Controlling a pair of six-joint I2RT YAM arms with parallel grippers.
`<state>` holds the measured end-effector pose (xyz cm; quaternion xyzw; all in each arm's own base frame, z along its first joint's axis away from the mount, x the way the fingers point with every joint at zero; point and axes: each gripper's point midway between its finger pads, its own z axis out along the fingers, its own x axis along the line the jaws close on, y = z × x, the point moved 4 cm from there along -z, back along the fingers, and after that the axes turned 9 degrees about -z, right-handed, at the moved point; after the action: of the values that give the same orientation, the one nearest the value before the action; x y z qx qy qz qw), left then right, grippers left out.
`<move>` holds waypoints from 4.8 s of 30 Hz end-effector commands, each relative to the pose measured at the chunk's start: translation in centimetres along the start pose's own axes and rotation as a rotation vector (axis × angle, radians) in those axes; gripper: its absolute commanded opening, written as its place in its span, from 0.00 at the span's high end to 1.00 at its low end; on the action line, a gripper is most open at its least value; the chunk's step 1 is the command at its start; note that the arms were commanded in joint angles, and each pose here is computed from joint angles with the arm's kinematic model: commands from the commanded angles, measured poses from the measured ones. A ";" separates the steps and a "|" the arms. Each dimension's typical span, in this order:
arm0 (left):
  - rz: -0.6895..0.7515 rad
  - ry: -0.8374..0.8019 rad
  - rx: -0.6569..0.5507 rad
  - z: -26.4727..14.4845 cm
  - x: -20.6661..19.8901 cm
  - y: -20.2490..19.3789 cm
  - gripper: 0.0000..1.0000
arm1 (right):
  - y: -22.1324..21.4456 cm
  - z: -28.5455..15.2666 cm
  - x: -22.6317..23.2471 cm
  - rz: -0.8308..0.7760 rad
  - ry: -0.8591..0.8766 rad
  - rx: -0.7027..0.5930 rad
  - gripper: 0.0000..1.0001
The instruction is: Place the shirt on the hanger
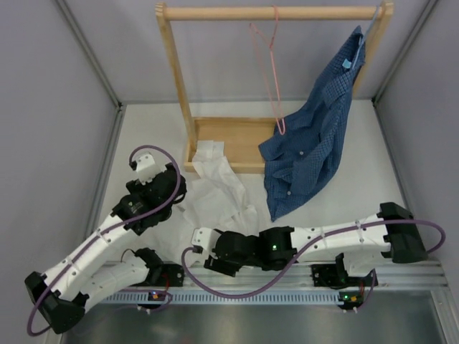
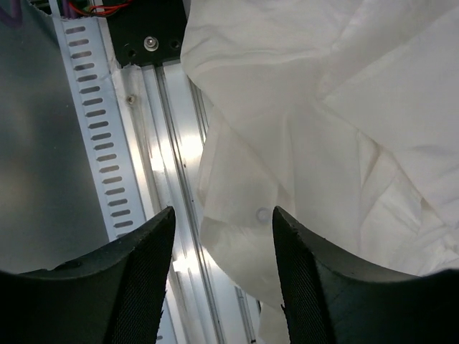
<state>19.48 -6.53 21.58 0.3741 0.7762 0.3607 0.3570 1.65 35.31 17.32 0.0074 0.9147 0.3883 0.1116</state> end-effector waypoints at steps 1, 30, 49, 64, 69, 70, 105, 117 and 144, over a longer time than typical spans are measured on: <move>-0.025 -0.122 0.063 0.4 -1.7 0.4 0.02 | 3.3 1.4 0.4 -0.019 -0.011 -0.077 0.45; 0.068 -1.157 0.079 -16.4 -3.2 6.2 0.02 | 11.7 -3.5 -12.6 0.124 -0.329 -0.171 1.00; -0.037 -1.103 0.268 -11.3 -8.0 1.5 0.02 | 8.8 -6.8 -25.4 0.493 -0.616 -0.190 1.00; 0.018 -1.017 0.371 -9.9 -10.1 -5.8 0.20 | 9.4 -8.4 -28.5 0.588 -0.754 -0.229 1.00; 0.044 -0.754 0.271 -7.4 -10.9 -9.4 0.37 | 10.0 -8.9 -28.6 0.591 -0.749 -0.251 1.00; 0.027 -0.711 0.265 -6.8 -10.9 -9.7 0.40 | 10.1 -9.0 -28.4 0.590 -0.742 -0.257 1.00; 0.229 -0.770 -0.363 -20.6 -8.5 25.7 1.00 | 17.9 -25.5 -11.3 0.384 -0.933 -0.605 1.00; 0.350 -0.489 -0.019 -10.1 -10.9 6.2 1.00 | 7.1 -14.6 -17.0 0.612 -0.964 -0.406 1.00; 0.323 -1.156 0.498 -13.8 -10.5 -2.5 1.00 | 3.6 -9.3 -13.3 0.111 -0.421 -0.335 0.33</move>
<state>12.73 -19.79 26.78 0.7005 0.4881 -0.0171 0.5203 11.76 28.40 27.81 0.1744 0.7866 0.5325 0.2593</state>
